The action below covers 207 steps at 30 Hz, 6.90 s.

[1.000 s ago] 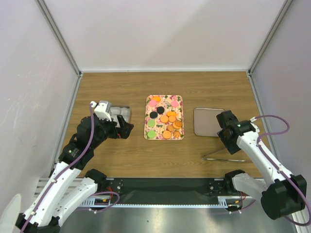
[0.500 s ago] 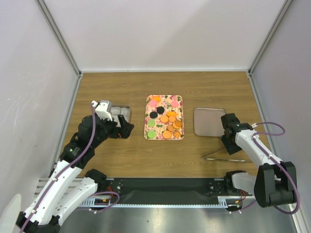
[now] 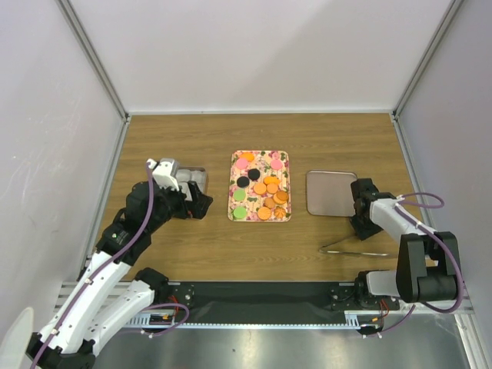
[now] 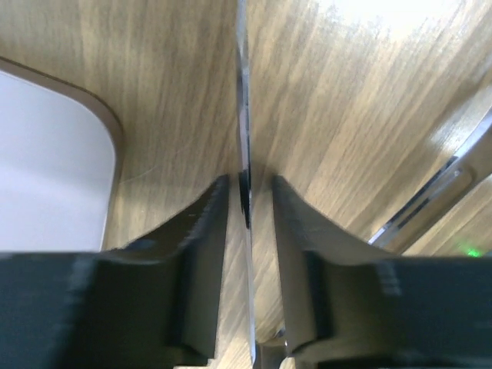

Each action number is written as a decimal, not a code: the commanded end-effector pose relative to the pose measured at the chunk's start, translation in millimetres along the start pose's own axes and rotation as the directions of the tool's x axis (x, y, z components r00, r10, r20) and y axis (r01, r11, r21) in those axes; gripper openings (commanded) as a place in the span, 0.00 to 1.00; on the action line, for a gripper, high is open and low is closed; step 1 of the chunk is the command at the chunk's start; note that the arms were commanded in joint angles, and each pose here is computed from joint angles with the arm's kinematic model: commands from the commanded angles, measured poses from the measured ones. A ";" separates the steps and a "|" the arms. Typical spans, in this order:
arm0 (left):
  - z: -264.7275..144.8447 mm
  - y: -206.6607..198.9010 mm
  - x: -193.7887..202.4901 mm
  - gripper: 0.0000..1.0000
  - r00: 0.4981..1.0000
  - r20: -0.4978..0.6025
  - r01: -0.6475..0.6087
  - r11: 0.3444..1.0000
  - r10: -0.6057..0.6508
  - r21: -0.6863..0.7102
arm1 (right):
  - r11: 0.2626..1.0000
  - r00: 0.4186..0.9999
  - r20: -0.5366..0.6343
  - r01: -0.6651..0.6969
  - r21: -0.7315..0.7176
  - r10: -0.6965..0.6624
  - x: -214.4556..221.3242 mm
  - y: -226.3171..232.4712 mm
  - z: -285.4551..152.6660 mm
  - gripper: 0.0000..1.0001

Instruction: Pack the cookies

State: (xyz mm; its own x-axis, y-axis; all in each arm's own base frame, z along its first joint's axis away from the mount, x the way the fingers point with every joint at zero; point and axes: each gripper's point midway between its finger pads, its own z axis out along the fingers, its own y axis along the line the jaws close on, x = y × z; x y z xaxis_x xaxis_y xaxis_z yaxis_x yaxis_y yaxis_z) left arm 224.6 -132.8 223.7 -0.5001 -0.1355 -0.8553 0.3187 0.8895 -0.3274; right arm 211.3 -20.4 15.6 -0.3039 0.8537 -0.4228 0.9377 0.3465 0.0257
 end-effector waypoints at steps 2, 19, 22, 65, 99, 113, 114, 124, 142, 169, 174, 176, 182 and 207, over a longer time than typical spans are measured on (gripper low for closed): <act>2.1 -2.0 -6.8 1.00 1.000 0.025 0.000 1.000 0.000 0.011 | 1.000 0.999 0.041 -0.002 0.021 0.002 -9.4 -3.4 2.5 0.24; 9.9 -29.7 -3.0 1.00 0.998 -0.059 0.041 0.989 -0.032 0.142 | 0.987 0.985 0.169 0.045 -0.157 -0.018 -65.3 -4.2 -102.2 0.00; 8.0 -50.0 -8.9 1.00 0.995 -0.067 0.082 0.968 -0.068 0.238 | 0.937 0.980 0.191 0.123 -0.328 -0.062 -67.5 34.1 -141.8 0.00; 11.2 -170.7 -93.8 1.00 0.909 -0.225 0.380 0.479 -0.350 0.792 | -0.505 0.933 0.247 0.085 -0.859 -0.263 100.0 217.0 -508.3 0.00; -6.9 -170.8 -113.2 0.64 0.891 -0.175 0.373 0.456 -0.418 0.808 | -0.645 0.973 0.204 0.087 -0.759 -0.109 111.0 169.8 -528.3 0.00; -0.8 -168.4 -106.7 0.70 0.903 -0.174 0.365 0.487 -0.393 0.793 | -0.596 0.988 0.149 0.091 -0.797 -0.049 96.2 177.2 -522.3 0.00; 0.0 -168.2 -106.2 0.69 0.903 -0.175 0.366 0.489 -0.392 0.792 | -0.596 0.988 0.149 0.092 -0.798 -0.048 96.1 178.2 -522.1 0.00; -0.8 -168.2 -107.2 0.58 0.905 -0.166 0.358 0.490 -0.392 0.794 | -0.585 0.990 0.130 0.071 -0.808 -0.061 96.6 180.6 -516.0 0.00; 3.4 -165.0 -105.9 0.52 0.917 -0.142 0.338 0.537 -0.372 0.773 | -0.527 0.989 0.139 0.094 -0.845 -0.046 87.8 180.4 -498.0 0.60; 43.8 -123.0 -78.5 0.46 0.964 -0.084 0.258 0.815 -0.252 0.519 | -0.070 0.938 0.347 0.346 -0.936 -0.011 21.5 139.2 -399.7 0.95; 56.8 -103.9 -50.7 0.45 0.974 -0.114 0.224 0.891 -0.194 0.395 | 0.035 0.888 0.452 0.456 -0.889 -0.079 14.3 130.3 -376.3 0.94; 60.9 -96.6 -39.6 0.45 0.976 -0.127 0.211 0.916 -0.177 0.341 | 0.062 0.871 0.480 0.488 -0.871 -0.107 13.4 126.2 -367.7 0.95; 69.2 -77.3 -13.6 0.45 0.981 -0.155 0.145 0.971 -0.116 0.189 | 0.122 0.830 0.526 0.551 -0.826 -0.185 11.9 121.3 -342.1 0.95; 91.3 -19.8 60.2 0.43 0.924 -0.375 -0.152 0.971 0.074 -0.183 | 0.127 0.751 0.549 0.625 -0.770 -0.367 34.9 118.0 -288.3 0.95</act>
State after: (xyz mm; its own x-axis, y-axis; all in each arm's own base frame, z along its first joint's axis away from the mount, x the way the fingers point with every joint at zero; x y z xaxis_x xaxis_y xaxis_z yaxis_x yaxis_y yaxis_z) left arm 249.1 -195.4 126.3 -0.7805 0.0872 -0.6191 0.2313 0.9603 -0.1563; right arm 262.0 162.1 265.2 -0.4835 0.3229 -0.8136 -0.1780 0.8738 0.4525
